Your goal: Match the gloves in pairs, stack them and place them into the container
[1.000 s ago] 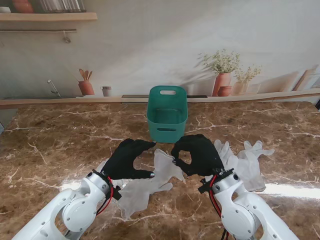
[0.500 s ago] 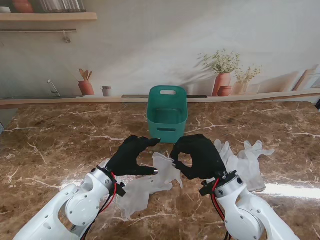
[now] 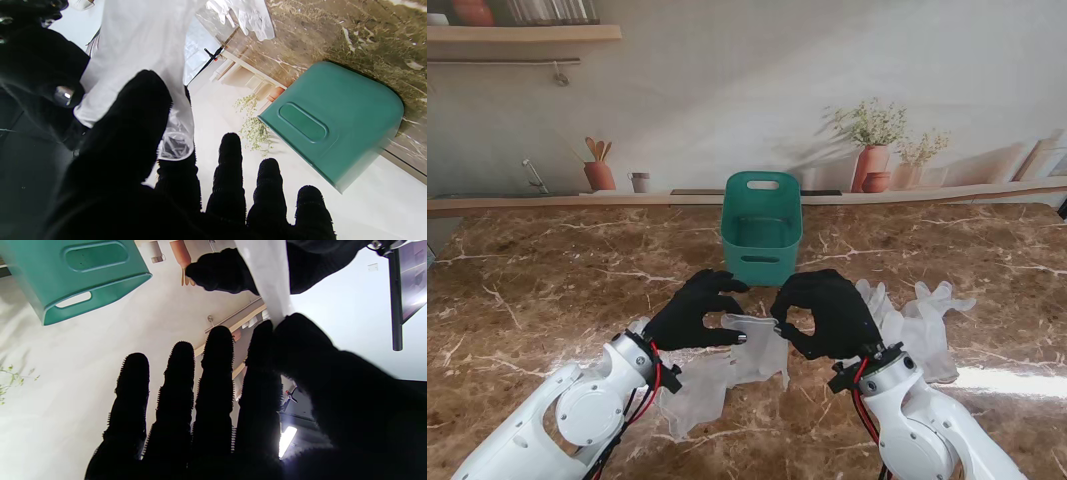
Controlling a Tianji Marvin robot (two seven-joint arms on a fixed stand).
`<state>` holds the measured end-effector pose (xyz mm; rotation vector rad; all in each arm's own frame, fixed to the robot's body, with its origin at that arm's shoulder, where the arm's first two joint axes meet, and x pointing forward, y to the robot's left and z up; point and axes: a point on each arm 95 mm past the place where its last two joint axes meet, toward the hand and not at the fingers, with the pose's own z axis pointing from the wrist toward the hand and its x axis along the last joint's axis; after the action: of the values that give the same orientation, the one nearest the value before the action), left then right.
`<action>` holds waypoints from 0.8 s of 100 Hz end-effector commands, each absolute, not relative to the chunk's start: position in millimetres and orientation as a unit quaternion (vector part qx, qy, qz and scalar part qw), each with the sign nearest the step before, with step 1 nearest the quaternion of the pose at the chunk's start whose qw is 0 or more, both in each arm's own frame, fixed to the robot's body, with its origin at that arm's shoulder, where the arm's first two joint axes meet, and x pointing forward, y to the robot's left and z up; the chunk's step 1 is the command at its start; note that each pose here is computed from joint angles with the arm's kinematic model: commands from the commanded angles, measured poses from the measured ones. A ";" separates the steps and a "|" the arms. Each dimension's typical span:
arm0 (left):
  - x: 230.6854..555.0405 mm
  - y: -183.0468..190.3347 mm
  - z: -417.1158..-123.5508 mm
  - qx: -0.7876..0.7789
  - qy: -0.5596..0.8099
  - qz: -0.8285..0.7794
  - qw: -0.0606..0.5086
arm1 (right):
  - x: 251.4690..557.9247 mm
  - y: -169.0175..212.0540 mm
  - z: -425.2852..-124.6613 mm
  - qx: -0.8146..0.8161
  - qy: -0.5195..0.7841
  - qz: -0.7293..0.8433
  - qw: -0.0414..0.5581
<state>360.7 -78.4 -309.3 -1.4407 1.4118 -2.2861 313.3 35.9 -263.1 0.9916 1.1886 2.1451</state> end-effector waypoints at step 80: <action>289.6 -90.9 -261.0 -0.380 0.485 -0.786 -0.043 | 245.2 -2.0 -247.9 0.401 0.441 0.778 0.197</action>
<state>298.1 -89.7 -257.7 -1.2156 1.5401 -2.5277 253.8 -1.8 -243.7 1.0826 1.2071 2.1724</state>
